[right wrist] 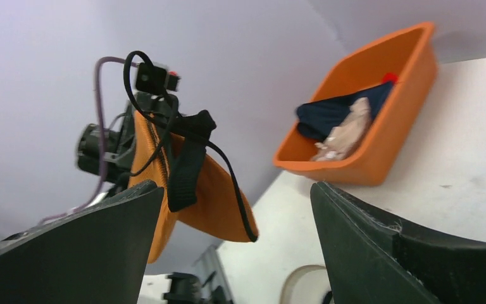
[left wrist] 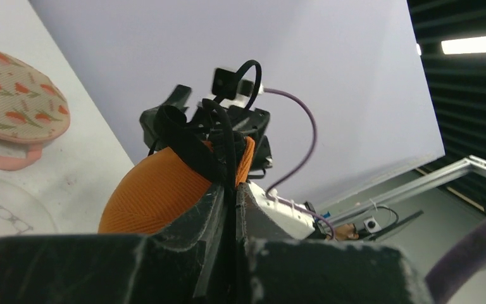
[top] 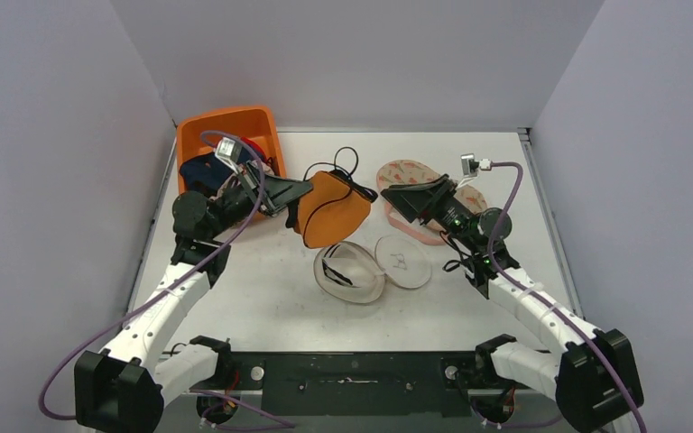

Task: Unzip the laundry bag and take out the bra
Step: Pick up the bra from the laundry bag.

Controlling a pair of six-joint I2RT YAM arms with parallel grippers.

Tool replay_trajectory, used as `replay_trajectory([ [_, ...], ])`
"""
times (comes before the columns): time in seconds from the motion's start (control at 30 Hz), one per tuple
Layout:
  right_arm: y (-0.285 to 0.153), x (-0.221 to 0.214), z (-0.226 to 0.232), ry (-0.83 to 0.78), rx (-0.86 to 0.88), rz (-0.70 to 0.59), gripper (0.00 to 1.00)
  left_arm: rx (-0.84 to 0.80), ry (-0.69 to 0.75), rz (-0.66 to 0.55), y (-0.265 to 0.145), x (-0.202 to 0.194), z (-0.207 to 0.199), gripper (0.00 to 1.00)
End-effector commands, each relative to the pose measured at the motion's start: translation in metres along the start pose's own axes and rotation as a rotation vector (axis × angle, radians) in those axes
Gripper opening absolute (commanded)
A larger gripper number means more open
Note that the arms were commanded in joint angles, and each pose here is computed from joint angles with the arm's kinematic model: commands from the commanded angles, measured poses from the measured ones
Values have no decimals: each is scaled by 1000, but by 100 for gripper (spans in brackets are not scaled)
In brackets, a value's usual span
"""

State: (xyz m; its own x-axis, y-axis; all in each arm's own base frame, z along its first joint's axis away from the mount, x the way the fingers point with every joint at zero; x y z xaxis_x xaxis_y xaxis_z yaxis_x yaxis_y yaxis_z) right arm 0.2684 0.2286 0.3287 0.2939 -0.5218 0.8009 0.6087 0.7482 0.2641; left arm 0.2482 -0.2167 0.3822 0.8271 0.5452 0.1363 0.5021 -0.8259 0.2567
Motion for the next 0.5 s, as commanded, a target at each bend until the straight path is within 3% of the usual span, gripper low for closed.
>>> replay_trajectory([
  [0.0,-14,38,72,60,375,-119,90,-185,149,136,-4,-21,-55,0],
  [0.3,-16,38,91,118,559,-114,90,-245,213,240,-9,-38,-73,0],
  [0.47,1,24,100,49,512,-16,90,-175,216,228,-2,-34,-57,0],
])
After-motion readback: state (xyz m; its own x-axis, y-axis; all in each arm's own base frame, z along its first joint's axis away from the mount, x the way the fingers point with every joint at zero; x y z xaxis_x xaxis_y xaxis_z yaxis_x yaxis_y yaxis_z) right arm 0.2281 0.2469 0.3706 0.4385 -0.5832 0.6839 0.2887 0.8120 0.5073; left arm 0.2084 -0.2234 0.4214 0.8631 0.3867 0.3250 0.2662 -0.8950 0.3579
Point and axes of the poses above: each gripper's point midway between its finger pads, its own y axis out along the fingers, its own z axis along the line the jaws close on, x = y × z, the point moved 1 cm from there along -y, back along the fingers, and after that the axes turned 12 degrees about -y, right-handed, at the moved point
